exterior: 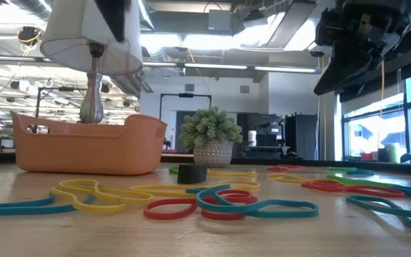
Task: Pick and place rubber bands into bin
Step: Put the red rubber band into the orange bin
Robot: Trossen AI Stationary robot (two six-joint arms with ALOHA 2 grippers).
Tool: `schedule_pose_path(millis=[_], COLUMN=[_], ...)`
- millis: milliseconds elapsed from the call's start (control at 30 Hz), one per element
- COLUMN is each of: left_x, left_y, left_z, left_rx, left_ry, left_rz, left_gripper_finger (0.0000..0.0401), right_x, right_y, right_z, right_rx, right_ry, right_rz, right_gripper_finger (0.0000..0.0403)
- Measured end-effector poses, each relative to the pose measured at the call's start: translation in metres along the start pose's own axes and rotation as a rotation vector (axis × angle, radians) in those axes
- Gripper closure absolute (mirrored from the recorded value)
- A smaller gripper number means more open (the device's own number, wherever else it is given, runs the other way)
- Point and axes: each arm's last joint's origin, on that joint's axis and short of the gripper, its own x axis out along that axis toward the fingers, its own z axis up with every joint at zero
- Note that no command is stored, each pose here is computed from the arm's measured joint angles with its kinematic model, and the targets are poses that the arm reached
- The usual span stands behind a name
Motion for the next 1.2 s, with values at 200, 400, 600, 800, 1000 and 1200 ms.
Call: schedule_pose_path(millis=[200,400,600,800,1000,1200], left_x=[0.065,0.124,0.160,0.176,0.188,0.195], left_y=[0.000,-0.005,-0.010,-0.015,-0.016,-0.016], left_z=[-0.002,-0.018,-0.028,-0.036,-0.046,-0.052], left_rx=[0.148,0.233,0.280,0.319,0.312,0.311], left_ry=[0.131,0.131,0.044,-0.023,-0.021,-0.022], left_rz=[-0.064,-0.163,-0.245,-0.263,-0.263,-0.243], left_gripper_finger=[0.0399,0.0399,0.0399,0.0399,0.0399,0.0399], right_x=[0.000,0.000,0.000,0.000,0.000,0.000], right_y=[-0.001,-0.001,-0.002,-0.002,-0.002,-0.002], right_z=[0.001,0.001,0.002,0.003,0.003,0.003], right_rx=[0.059,0.079,0.080,0.082,0.082,0.078], right_ry=[-0.019,-0.032,-0.066,-0.077,-0.078,-0.077], right_rz=[-0.028,-0.045,-0.081,-0.079,-0.079,-0.079], right_gripper_finger=[0.0399,0.0399,0.0399,0.0399,0.0399,0.0399])
